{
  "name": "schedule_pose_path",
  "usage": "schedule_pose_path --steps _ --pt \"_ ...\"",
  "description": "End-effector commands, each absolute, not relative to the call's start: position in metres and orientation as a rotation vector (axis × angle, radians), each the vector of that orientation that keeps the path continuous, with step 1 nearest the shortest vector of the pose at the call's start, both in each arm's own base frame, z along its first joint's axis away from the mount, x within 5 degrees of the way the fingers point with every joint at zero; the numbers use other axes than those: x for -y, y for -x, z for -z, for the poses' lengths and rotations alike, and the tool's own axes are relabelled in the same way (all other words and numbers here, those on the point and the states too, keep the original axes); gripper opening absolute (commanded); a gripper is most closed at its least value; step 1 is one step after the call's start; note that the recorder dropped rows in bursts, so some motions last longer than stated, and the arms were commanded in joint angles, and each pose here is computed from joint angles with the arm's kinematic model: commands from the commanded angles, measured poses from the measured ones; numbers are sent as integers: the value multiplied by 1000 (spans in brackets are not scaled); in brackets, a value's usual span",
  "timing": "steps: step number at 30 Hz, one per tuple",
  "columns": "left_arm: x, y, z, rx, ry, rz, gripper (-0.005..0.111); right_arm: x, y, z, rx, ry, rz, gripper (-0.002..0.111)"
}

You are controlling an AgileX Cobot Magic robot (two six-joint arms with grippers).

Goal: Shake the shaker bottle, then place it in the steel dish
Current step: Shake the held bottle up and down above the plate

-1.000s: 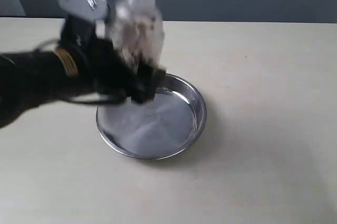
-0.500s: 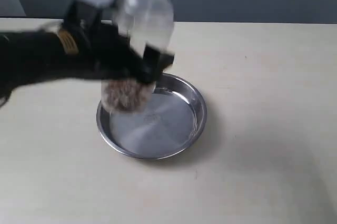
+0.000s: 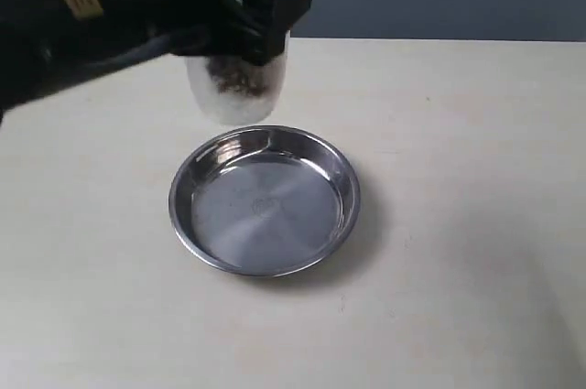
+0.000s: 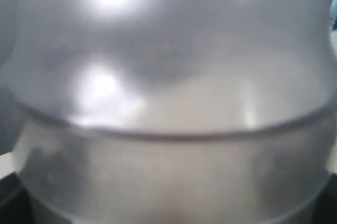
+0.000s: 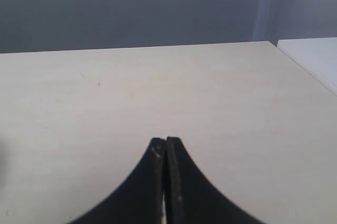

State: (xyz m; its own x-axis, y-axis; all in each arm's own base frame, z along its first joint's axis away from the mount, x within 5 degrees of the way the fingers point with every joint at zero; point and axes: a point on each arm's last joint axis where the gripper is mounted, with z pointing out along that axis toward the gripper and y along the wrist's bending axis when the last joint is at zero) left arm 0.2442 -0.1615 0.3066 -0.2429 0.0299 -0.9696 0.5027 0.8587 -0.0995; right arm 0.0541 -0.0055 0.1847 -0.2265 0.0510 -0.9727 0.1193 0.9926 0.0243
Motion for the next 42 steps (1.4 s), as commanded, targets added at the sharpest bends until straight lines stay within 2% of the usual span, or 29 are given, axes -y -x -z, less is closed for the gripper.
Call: schedule_pose_path --steps 1,4,5,8,9,10,11,12,13,14,15,16,18,19,20,21,23,24,27,28,29,33,34,37,38,40,42 --pt "168 -249 -265 -1988 -439 454 0 6 -54 -186 -1784 -126 68 -1" --pt "160 -240 -341 -1692 -435 467 0 6 -54 -186 -1784 -126 68 -1" --pt "160 -239 -345 -1678 -419 477 0 6 -54 -186 -1784 -126 68 -1" --pt "170 -253 -241 -2059 -474 416 0 6 -54 -186 -1784 -126 68 -1" --pt "172 -255 -248 -2055 -472 428 0 6 -54 -186 -1784 -126 68 -1" --pt "169 -249 -300 -1882 -459 461 0 6 -54 -186 -1784 -126 68 -1" --pt "165 -245 -330 -1750 -452 461 0 6 -54 -186 -1784 -126 68 -1" --pt "161 -241 -346 -1672 -409 480 0 6 -54 -186 -1784 -126 68 -1" --pt "162 -243 -331 -1742 -409 482 0 6 -54 -186 -1784 -126 68 -1" --pt "167 -249 -275 -1934 -451 444 0 6 -54 -186 -1784 -126 68 -1" --pt "170 -253 -241 -2058 -459 427 0 6 -54 -186 -1784 -126 68 -1" --pt "171 -254 -254 -2029 -453 442 0 6 -54 -186 -1784 -126 68 -1" --pt "164 -244 -332 -1713 -458 448 0 6 -54 -186 -1784 -126 68 -1" --pt "160 -242 -340 -1688 -409 474 0 6 -54 -186 -1784 -126 68 -1" --pt "163 -244 -318 -1784 -432 466 0 6 -54 -186 -1784 -126 68 -1" --pt "167 -249 -262 -1983 -484 423 0 6 -54 -186 -1784 -126 68 -1" --pt "169 -251 -236 -2090 -488 412 0 6 -54 -186 -1784 -126 68 -1" --pt "169 -250 -246 -2074 -481 427 0 6 -54 -186 -1784 -126 68 -1" --pt "163 -242 -323 -1771 -460 456 0 6 -54 -186 -1784 -126 68 -1" --pt "159 -238 -335 -1714 -422 474 0 6 -54 -186 -1784 -126 68 -1" --pt "159 -237 -334 -1725 -412 482 0 6 -54 -186 -1784 -126 68 -1" --pt "166 -245 -236 -2102 -454 433 0 6 -54 -186 -1784 -126 68 -1" --pt "167 -246 -250 -2063 -455 445 0 6 -54 -186 -1784 -126 68 -1" --pt "160 -237 -338 -1704 -469 450 0 6 -54 -186 -1784 -126 68 -1" --pt "157 -235 -349 -1661 -440 464 0 6 -54 -186 -1784 -126 68 -1" --pt "159 -237 -326 -1783 -439 477 0 6 -54 -186 -1784 -126 68 -1" --pt "165 -242 -261 -2009 -471 442 0 6 -54 -186 -1784 -126 68 -1"
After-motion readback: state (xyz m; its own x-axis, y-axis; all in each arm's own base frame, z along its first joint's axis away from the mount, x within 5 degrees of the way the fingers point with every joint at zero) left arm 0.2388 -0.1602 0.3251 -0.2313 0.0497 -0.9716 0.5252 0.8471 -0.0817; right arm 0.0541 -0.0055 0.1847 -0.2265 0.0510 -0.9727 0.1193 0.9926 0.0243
